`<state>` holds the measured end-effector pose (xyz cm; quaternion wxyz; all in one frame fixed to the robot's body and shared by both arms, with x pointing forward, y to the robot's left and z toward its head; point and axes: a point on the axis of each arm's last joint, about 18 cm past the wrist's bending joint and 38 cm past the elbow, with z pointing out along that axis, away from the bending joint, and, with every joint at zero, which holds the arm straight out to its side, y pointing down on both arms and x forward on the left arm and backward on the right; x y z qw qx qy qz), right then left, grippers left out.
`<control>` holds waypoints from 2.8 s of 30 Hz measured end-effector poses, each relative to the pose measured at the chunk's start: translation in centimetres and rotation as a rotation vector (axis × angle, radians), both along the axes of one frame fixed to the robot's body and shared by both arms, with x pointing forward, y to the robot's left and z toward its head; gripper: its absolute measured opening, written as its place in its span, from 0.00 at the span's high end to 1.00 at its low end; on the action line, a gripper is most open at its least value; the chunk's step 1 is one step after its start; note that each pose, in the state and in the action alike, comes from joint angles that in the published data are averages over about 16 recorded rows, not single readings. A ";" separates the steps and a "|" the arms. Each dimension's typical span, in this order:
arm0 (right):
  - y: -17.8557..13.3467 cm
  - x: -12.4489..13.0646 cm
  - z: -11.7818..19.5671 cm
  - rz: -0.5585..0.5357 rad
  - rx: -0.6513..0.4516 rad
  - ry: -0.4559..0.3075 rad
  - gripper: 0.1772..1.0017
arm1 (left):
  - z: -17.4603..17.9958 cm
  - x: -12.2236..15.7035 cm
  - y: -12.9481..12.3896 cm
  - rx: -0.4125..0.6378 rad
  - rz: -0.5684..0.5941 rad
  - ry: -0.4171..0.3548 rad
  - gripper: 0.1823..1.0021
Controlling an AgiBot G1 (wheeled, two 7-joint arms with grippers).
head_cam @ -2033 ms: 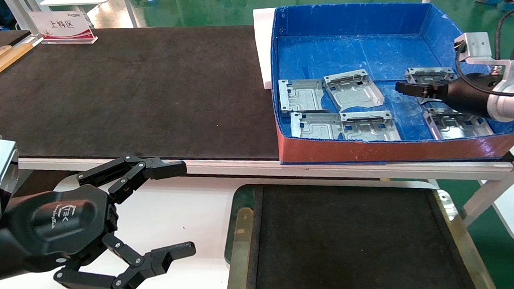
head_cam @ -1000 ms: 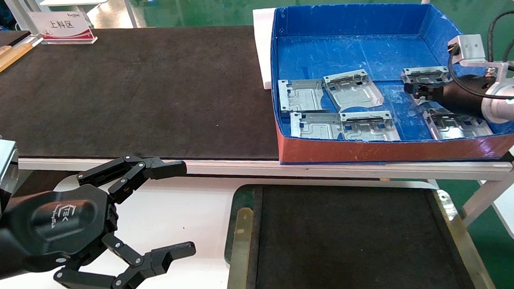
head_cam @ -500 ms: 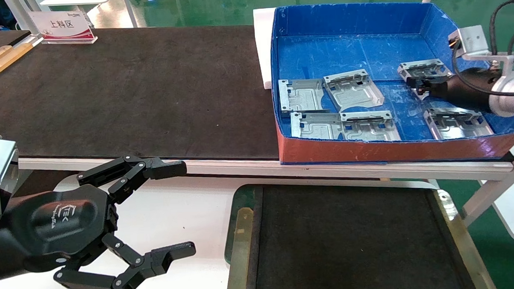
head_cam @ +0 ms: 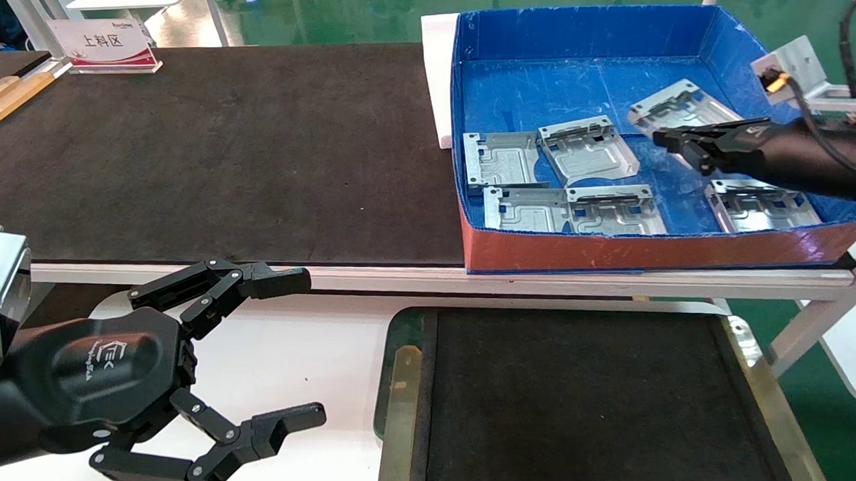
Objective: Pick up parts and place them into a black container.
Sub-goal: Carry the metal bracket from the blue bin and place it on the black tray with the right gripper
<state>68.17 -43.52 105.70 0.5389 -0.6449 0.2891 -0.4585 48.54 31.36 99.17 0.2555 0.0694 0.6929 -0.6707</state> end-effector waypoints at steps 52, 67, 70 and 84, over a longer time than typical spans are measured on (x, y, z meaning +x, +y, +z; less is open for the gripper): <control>13.0 -11.9 -17.4 0.741 -0.393 0.222 0.98 | 0.0 0.0 0.0 0.000 0.000 0.000 0.00; 14.7 -5.2 -21.2 0.740 -0.563 0.194 0.98 | 0.0 0.0 0.0 0.000 0.000 0.000 0.00; 15.3 -4.2 -21.5 0.733 -0.582 0.183 0.98 | 0.0 0.0 0.0 0.000 0.000 0.000 0.00; 17.7 -0.9 -22.4 0.676 -0.609 0.159 0.98 | 0.0 0.0 0.0 0.000 0.000 0.000 0.00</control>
